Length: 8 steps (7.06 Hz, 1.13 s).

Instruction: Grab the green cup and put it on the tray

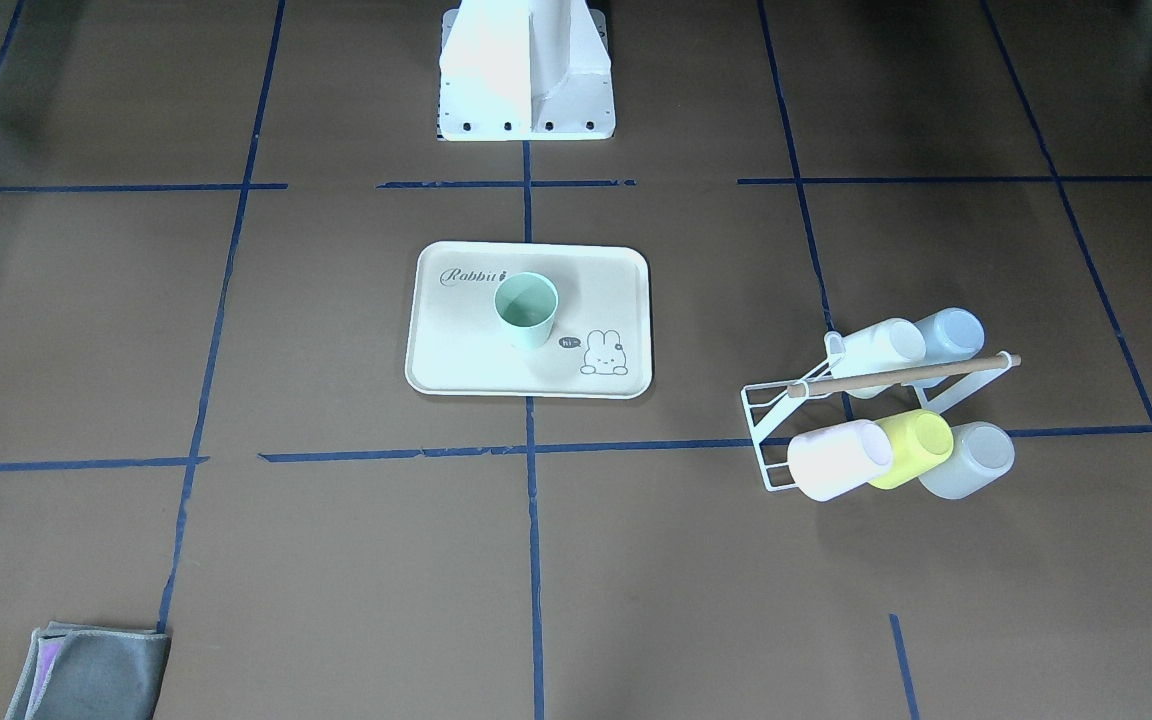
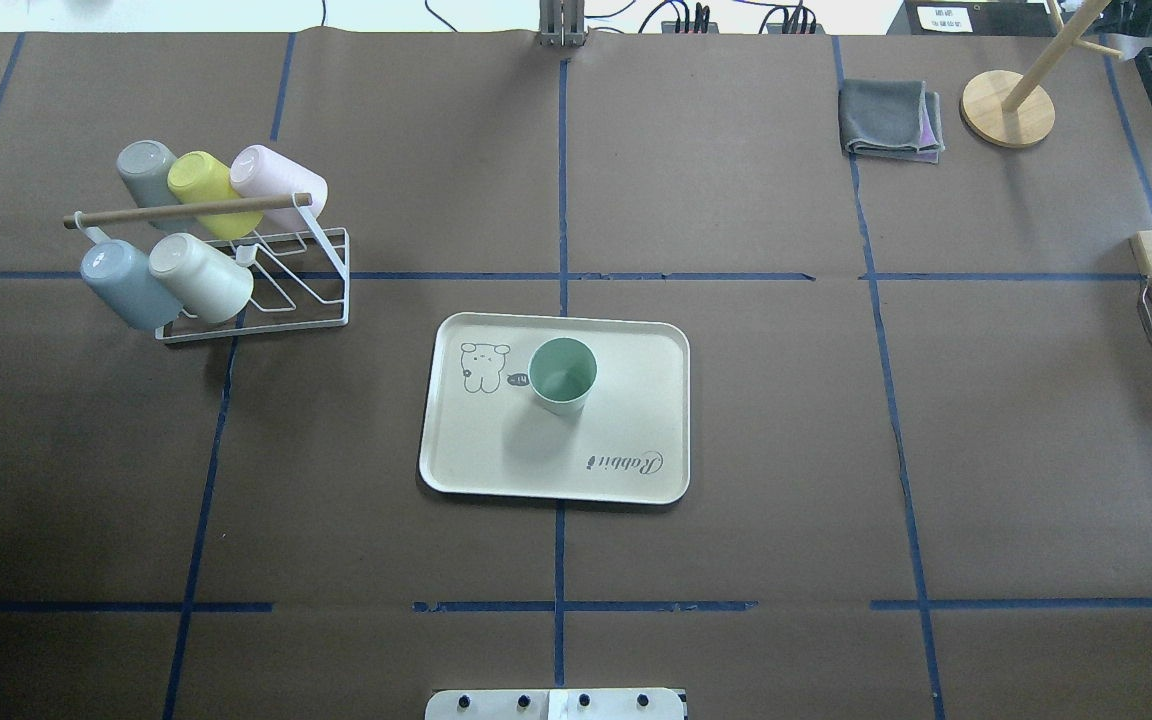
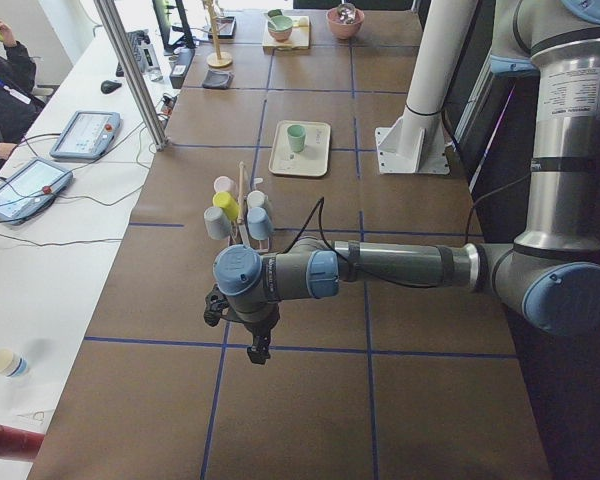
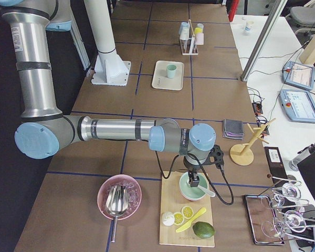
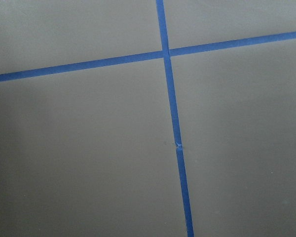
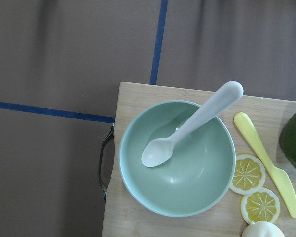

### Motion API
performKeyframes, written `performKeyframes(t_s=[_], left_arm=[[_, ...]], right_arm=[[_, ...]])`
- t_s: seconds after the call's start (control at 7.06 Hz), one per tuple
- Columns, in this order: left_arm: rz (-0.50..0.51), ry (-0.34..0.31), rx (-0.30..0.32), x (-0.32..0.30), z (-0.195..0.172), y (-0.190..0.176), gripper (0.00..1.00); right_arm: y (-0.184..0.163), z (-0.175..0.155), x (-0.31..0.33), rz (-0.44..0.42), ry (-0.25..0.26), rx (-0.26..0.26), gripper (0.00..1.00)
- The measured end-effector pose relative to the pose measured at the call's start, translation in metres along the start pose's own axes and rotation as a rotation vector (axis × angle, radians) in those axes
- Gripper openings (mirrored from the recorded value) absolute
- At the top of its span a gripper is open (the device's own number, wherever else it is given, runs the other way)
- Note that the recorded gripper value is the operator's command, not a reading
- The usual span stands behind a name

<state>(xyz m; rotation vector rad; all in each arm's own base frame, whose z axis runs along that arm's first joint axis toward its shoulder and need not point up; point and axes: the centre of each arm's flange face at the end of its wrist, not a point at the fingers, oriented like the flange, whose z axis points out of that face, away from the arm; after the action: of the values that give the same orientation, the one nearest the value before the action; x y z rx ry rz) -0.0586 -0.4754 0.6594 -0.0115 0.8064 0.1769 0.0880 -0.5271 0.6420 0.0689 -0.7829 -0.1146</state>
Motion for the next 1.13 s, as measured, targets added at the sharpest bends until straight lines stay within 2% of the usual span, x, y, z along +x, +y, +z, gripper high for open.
performKeyframes(t_s=[1.13], left_arm=[[-0.036, -0.039, -0.001, -0.004, -0.001, -0.001, 1.0]], right_arm=[[0.01, 0.006, 0.007, 0.023, -0.002, -0.014, 1.0]])
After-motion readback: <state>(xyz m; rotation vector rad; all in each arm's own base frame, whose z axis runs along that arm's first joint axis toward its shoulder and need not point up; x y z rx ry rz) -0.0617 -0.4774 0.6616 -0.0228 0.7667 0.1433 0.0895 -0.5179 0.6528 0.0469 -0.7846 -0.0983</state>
